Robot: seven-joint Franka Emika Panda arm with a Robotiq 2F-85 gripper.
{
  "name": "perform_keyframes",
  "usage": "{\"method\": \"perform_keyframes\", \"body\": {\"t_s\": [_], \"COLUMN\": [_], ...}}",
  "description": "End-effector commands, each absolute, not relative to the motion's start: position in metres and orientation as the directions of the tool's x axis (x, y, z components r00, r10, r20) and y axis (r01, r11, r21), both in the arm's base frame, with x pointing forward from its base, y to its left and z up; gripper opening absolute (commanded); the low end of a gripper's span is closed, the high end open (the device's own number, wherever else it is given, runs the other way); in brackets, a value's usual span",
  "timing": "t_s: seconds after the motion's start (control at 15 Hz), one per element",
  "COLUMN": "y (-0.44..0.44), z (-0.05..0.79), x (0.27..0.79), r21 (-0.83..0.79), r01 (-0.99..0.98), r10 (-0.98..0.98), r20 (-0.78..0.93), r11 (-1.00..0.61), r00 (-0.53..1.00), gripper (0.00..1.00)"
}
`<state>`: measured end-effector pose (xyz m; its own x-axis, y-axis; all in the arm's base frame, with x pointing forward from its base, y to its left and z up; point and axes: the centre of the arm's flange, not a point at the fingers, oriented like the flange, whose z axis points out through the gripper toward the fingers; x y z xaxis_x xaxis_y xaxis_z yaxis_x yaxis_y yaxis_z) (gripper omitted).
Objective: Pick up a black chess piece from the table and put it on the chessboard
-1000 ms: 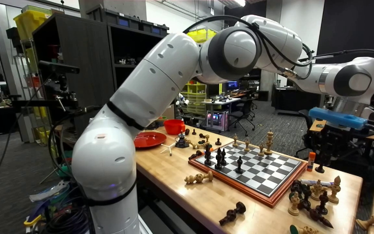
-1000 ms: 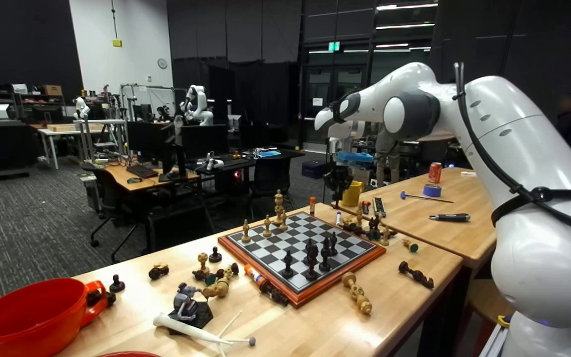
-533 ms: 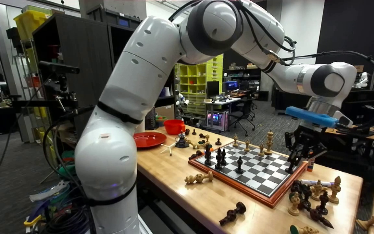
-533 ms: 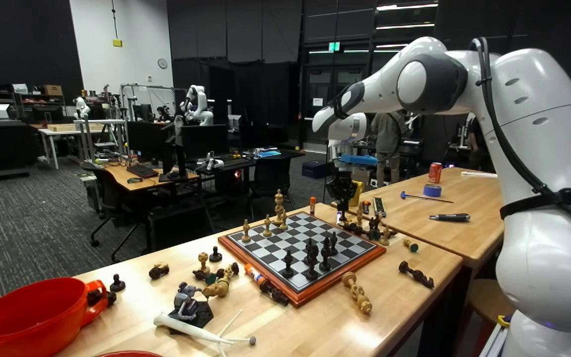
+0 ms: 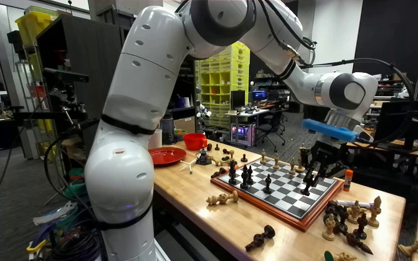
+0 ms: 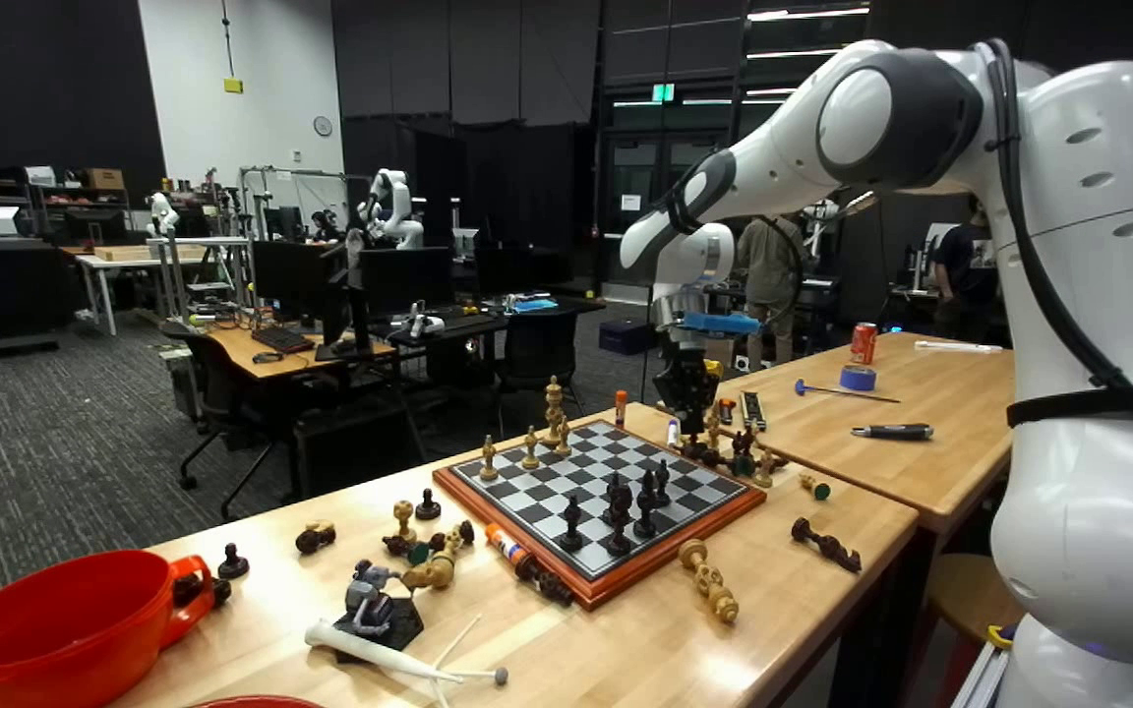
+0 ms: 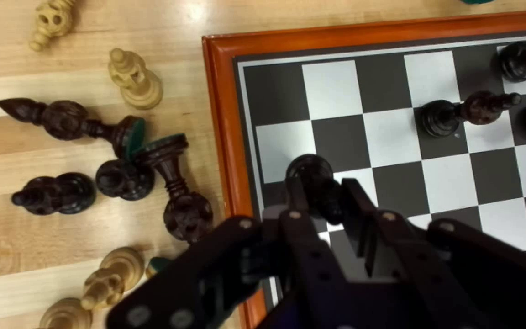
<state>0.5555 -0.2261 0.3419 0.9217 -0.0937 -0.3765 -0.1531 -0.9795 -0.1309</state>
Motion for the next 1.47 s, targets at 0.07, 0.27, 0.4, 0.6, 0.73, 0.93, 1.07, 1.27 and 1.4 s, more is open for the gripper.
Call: {"method": "perform_keyframes", "body": {"t_s": [0.07, 0.27, 0.4, 0.6, 0.73, 0.93, 1.07, 1.27, 1.4], "y": [-0.226, -0.220, -0.218, -0.214, -0.208, -0.194, -0.182, -0.167, -0.161], "z": [0.342, 0.340, 0.340, 0.341, 0.342, 0.340, 0.340, 0.342, 0.341], "x": [0.555, 0.551, 0.548, 0.542, 0.536, 0.531, 0.527, 0.520, 0.516], "r21": [-0.131, -0.102, -0.098, -0.084, -0.076, -0.059, -0.051, -0.033, -0.024], "r01": [-0.154, -0.163, -0.167, -0.167, -0.160, -0.141, -0.130, -0.123, -0.122], "r10": [-0.094, -0.116, -0.122, -0.128, -0.123, -0.112, -0.106, -0.105, -0.108], "r20": [-0.375, -0.361, -0.358, -0.356, -0.355, -0.349, -0.340, -0.329, -0.322], "r11": [-0.979, -0.981, -0.981, -0.982, -0.984, -0.988, -0.990, -0.992, -0.992], "r00": [0.922, 0.925, 0.926, 0.926, 0.927, 0.930, 0.934, 0.938, 0.941], "gripper": [0.24, 0.06, 0.06, 0.06, 0.06, 0.06, 0.06, 0.06, 0.06]}}
